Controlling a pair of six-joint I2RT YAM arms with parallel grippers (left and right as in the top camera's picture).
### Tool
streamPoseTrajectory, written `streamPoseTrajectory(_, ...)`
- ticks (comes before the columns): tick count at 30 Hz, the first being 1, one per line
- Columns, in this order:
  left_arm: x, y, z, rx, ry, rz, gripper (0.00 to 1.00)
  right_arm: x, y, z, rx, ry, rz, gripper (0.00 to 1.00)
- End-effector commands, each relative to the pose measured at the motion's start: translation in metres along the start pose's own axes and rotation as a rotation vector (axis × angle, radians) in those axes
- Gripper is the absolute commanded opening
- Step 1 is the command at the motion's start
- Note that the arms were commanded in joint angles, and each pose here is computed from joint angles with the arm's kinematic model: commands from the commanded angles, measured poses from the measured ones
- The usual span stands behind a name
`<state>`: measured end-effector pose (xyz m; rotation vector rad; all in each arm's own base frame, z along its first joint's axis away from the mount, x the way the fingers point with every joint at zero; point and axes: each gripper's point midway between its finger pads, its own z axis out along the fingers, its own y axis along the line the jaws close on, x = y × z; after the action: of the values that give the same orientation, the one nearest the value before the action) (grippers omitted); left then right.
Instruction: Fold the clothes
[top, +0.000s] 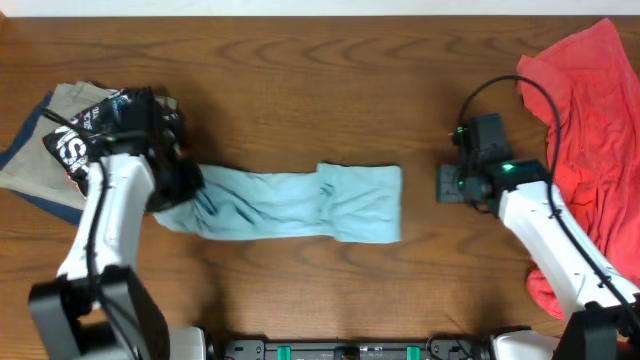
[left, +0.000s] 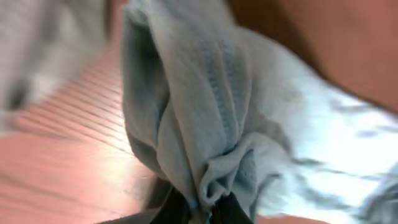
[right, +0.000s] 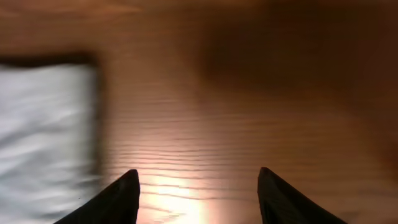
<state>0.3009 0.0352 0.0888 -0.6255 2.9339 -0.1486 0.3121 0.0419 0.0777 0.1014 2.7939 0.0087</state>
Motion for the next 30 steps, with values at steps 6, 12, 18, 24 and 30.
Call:
streamPoseTrajectory(6, 0.014, -0.077, -0.037, 0.237, 0.018, 0.061, 0.06, -0.003, -0.03, -0.004, 0.053, 0.003, 0.07, 0.61)
streamPoseTrajectory(12, 0.044, -0.151, -0.039, 0.332, 0.021, 0.225, 0.06, -0.002, -0.03, -0.004, 0.053, 0.007, 0.07, 0.6)
streamPoseTrajectory(18, 0.08, -0.21, -0.035, 0.365, -0.004, 0.371, 0.06, -0.001, -0.027, -0.004, 0.038, 0.013, 0.071, 0.61)
streamPoseTrajectory(24, 0.11, -0.234, -0.019, 0.351, 0.041, 0.46, 0.06, 0.002, -0.028, -0.004, 0.04, 0.025, 0.07, 0.61)
streamPoseTrajectory(30, 0.118, -0.24, -0.008, 0.342, 0.064, 0.473, 0.06, 0.002, -0.025, -0.004, 0.024, 0.027, 0.07, 0.61)
